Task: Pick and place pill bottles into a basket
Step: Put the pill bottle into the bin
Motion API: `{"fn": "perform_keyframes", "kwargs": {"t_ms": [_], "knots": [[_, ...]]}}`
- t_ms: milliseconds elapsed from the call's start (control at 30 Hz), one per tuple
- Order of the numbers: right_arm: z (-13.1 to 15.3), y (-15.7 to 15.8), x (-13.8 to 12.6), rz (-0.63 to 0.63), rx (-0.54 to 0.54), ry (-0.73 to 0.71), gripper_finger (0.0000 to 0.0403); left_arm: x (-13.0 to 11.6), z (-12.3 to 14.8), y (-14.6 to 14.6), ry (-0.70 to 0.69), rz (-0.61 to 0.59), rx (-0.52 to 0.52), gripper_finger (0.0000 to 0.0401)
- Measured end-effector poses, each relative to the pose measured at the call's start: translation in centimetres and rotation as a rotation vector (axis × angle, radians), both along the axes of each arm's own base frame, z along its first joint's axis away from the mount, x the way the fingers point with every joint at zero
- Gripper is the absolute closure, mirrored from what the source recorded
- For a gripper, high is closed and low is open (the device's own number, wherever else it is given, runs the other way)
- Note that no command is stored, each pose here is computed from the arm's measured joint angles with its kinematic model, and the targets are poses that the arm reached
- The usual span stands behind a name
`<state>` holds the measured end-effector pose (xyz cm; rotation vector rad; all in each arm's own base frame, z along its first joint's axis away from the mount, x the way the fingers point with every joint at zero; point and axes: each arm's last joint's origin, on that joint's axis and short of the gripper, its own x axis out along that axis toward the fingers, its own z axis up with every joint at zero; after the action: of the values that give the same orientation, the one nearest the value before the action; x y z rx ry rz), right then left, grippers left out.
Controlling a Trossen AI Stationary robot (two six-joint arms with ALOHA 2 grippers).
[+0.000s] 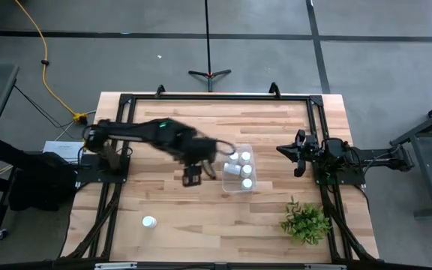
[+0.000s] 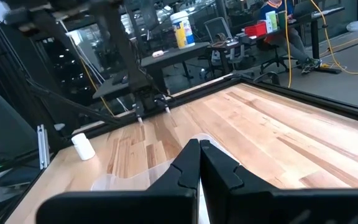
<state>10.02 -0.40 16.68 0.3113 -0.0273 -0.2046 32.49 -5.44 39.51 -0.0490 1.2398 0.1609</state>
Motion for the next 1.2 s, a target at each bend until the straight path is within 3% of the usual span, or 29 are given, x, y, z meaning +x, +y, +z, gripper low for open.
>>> {"fn": "perform_keyframes", "kwargs": {"t_ms": [200,433,700,900,1200], "knots": [[0.0,0.0,0.0,0.0,0.003,-0.004,0.0403,-4.7,3.2,-3.8,-0.16,0.105,0.025,0.013],[0.0,0.1,0.0,0.031,0.012,-0.006,0.0403,-8.2,4.0,-9.4,-0.307,0.137,0.052,0.013],[-0.1,0.4,0.0,0.124,0.052,0.005,0.0403,-12.3,4.0,-14.6,-0.386,0.164,-0.067,0.013],[-0.1,0.3,0.0,0.119,0.08,0.0,0.0403,-16.2,1.0,-17.7,-0.447,0.175,-0.021,0.013],[-0.1,0.3,0.0,0.102,0.08,-0.002,0.0403,-20.3,-6.7,-17.1,-0.351,0.334,-0.006,0.016]]}}
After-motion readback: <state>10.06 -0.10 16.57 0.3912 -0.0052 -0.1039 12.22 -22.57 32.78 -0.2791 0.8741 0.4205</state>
